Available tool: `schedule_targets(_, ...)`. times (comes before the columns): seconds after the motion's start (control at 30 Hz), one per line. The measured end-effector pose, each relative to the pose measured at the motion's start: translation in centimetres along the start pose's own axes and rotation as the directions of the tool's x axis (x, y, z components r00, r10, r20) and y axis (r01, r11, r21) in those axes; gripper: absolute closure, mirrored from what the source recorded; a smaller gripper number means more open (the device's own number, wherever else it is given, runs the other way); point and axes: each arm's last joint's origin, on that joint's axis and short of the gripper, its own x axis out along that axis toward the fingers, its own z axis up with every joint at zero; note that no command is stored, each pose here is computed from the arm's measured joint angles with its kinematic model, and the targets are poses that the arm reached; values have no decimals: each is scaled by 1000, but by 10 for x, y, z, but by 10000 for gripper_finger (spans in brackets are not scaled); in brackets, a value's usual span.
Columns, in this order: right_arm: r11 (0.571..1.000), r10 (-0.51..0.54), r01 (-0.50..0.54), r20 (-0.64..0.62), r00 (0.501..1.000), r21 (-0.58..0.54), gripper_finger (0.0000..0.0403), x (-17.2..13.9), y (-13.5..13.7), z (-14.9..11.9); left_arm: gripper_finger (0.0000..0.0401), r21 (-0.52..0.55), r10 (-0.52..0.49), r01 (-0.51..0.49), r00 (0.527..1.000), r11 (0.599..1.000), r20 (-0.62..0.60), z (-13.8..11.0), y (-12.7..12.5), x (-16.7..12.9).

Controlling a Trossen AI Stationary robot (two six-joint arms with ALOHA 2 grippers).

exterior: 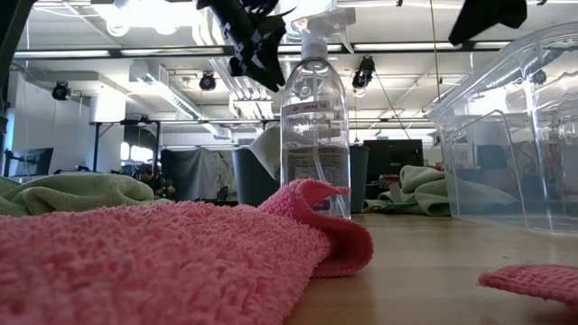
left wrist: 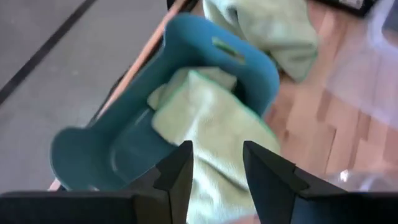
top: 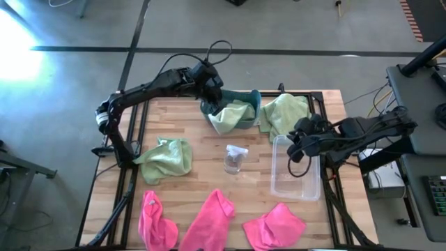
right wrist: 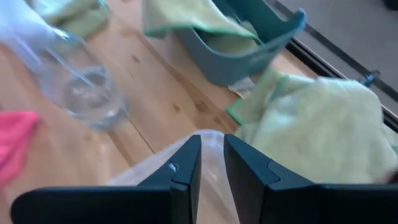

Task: Sort microfiber towel by color & place in baskets
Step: Put the green microfiber towel into the blue bin

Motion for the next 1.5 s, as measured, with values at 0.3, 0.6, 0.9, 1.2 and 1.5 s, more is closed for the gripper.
schedule_targets(0.3, 984, 140, -144, -41, 989, -103, 339, -12, 4, 9, 275, 172, -60, 72, 995, 982, -73, -15, -46, -21)
schedule_targets(0.6, 979, 74, -73, -2, 997, -188, 339, -12, 0, 9, 275, 177, 135, -135, 991, 975, 11, -35, -53, -74)
schedule_targets(0.9, 974, -16, 22, 30, 999, -227, 339, -18, -12, 6, 275, -112, 141, -125, 979, 986, 144, -112, -36, -101)
schedule_targets(1.2, 967, -111, 147, 172, 979, -210, 339, -29, -30, 4, 275, -301, 85, 51, 903, 952, 421, -171, -28, -102)
schedule_targets(1.5, 943, -285, 319, 255, 924, -99, 339, -26, -37, 1, 275, -261, 108, 37, 848, 965, 520, -175, -25, -125)
